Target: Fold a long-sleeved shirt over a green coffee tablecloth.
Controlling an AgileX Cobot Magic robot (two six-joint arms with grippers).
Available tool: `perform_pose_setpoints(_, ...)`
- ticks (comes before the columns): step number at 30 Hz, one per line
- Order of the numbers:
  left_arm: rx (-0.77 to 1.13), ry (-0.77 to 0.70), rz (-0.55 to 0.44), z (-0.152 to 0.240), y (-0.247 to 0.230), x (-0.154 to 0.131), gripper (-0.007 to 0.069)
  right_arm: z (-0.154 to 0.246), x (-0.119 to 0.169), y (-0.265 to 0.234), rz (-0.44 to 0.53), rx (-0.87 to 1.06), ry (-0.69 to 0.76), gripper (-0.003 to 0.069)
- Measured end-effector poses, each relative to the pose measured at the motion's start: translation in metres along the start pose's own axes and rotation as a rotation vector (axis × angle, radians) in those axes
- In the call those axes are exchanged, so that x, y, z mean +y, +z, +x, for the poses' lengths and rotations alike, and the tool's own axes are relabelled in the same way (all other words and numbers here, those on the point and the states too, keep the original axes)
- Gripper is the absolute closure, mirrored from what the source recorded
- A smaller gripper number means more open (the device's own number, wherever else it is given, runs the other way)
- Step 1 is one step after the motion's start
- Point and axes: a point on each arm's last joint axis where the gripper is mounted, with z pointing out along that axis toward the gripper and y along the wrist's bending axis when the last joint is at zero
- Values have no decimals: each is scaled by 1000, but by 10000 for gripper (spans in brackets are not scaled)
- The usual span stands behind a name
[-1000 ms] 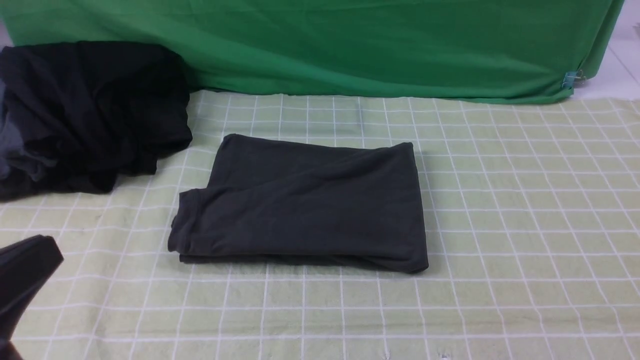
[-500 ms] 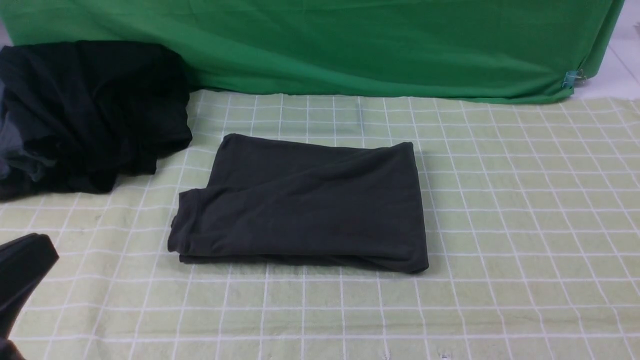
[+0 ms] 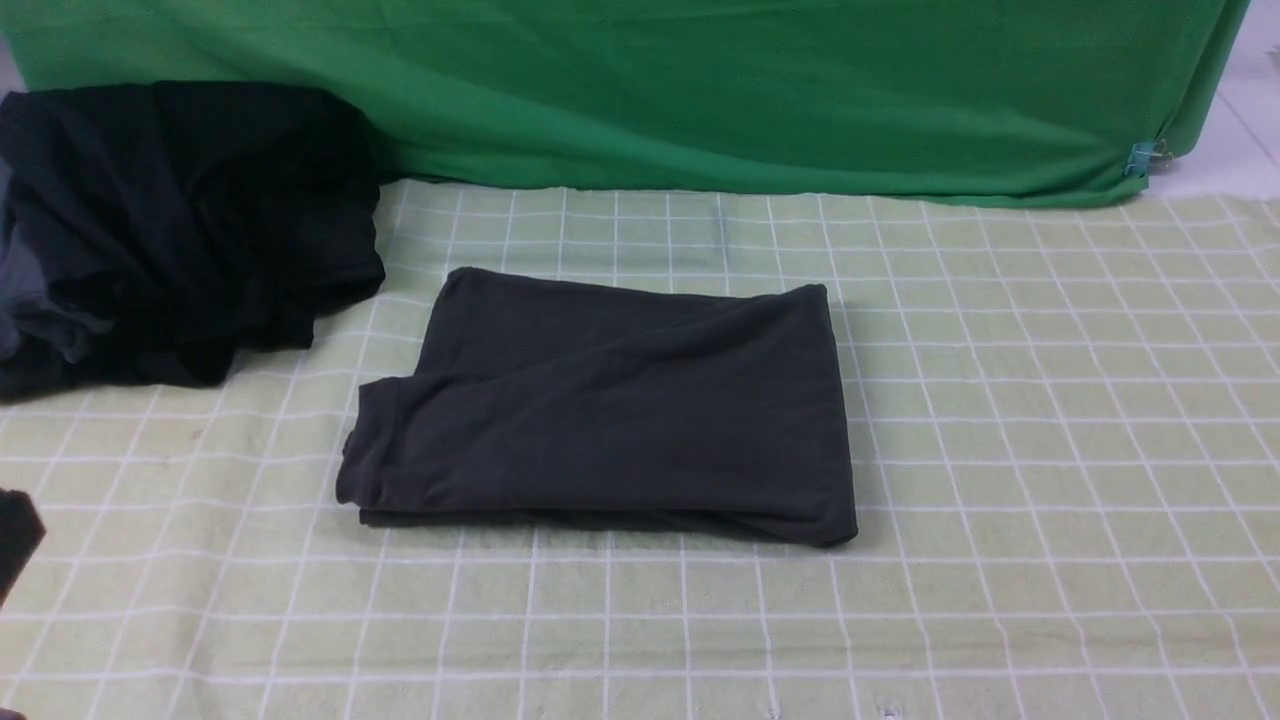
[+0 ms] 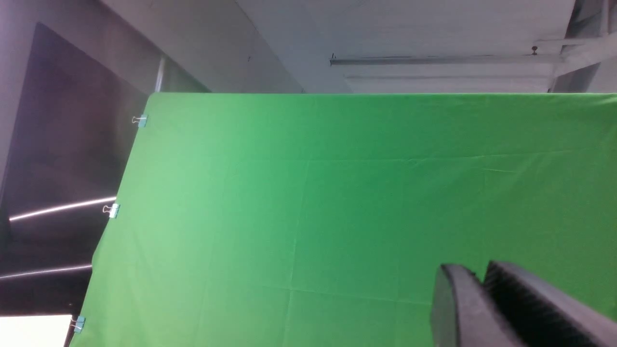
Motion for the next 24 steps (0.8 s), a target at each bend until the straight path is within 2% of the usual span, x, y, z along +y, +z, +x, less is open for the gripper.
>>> perform_pose_setpoints(2, -7, 33, -78, 20, -1, 6, 628, 0, 0, 0, 0, 0, 0, 587)
perform_pose_setpoints(6, 8, 51, -168, 57, 0, 12, 628, 0, 0, 0, 0, 0, 0, 587)
perform_pose_setpoints(10, 64, 52, -190, 79, 3, 15, 627, 0, 0, 0, 0, 0, 0, 585)
perform_pose_setpoints(24, 81, 55, -190, 82, 3, 15, 624, 0, 0, 0, 0, 0, 0, 549)
